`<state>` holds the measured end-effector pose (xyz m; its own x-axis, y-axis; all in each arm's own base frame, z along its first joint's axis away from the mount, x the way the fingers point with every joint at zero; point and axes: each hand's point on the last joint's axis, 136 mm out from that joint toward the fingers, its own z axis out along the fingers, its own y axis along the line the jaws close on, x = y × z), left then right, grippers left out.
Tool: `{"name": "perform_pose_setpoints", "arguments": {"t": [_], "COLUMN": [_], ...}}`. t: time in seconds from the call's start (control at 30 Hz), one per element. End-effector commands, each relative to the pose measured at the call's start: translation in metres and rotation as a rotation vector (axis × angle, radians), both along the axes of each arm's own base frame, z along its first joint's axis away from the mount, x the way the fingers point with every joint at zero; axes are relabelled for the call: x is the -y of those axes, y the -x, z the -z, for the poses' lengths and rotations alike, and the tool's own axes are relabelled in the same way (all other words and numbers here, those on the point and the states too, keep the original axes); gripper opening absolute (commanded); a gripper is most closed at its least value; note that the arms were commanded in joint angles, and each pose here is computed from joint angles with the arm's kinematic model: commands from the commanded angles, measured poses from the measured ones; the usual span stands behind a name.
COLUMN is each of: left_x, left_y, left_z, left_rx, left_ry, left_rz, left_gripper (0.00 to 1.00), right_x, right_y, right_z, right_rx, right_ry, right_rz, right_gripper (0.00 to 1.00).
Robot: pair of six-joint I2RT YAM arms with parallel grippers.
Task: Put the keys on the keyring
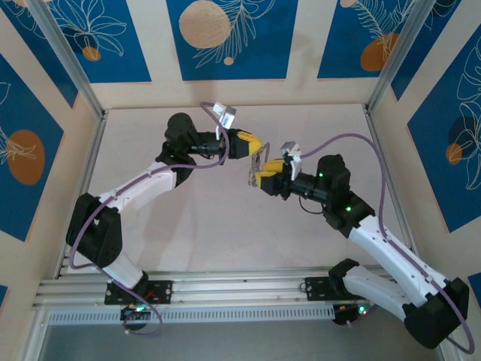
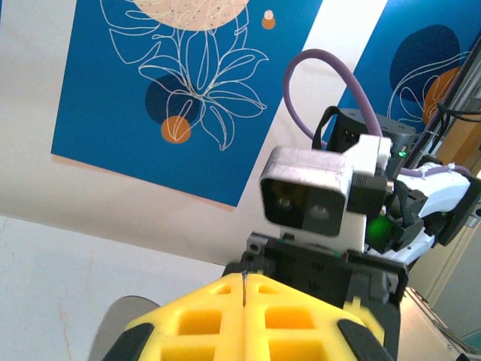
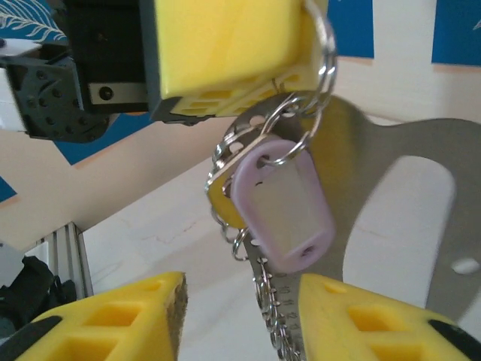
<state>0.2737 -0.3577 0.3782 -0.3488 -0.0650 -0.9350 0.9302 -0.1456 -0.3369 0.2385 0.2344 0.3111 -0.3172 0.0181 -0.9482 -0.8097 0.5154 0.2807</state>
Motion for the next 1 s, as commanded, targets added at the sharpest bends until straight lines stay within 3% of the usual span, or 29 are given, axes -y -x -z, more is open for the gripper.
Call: {"name": "perform_pose_setpoints", "arguments": {"t": [0.0,0.33,0.63,0.97], "left_x": [-0.006,-0.006,-0.007,-0.008], "left_y": [0.012,0.014,0.011,0.008], "left_z": [-0.022,-0.022,-0.023,-0.027], "left_rx": [0.085,0.083,0.078,0.059], "left_ry": [0.051,0.054,0.068,0.104], "left_rz": [0.002,0.016,-0.009,-0.028], "left_gripper": [0.0,0.0,0.0,0.0], "right_x": [0.015,0.056,0.041,0.028], "right_y": [0.02,-0.005,-0.02,-0.024], "right_z": [-0.013,-0.044,-0.065,-0.065], "right_rx": [-0.011,-0.014,-0.062,-0.084], "right_ry": [-0.06,-0.264,-0.389,-0.423], "right_rz": [-0.059,0.09,-0.018,-0.063], "right_gripper": [0.46,0.46,0.46,0.46]}}
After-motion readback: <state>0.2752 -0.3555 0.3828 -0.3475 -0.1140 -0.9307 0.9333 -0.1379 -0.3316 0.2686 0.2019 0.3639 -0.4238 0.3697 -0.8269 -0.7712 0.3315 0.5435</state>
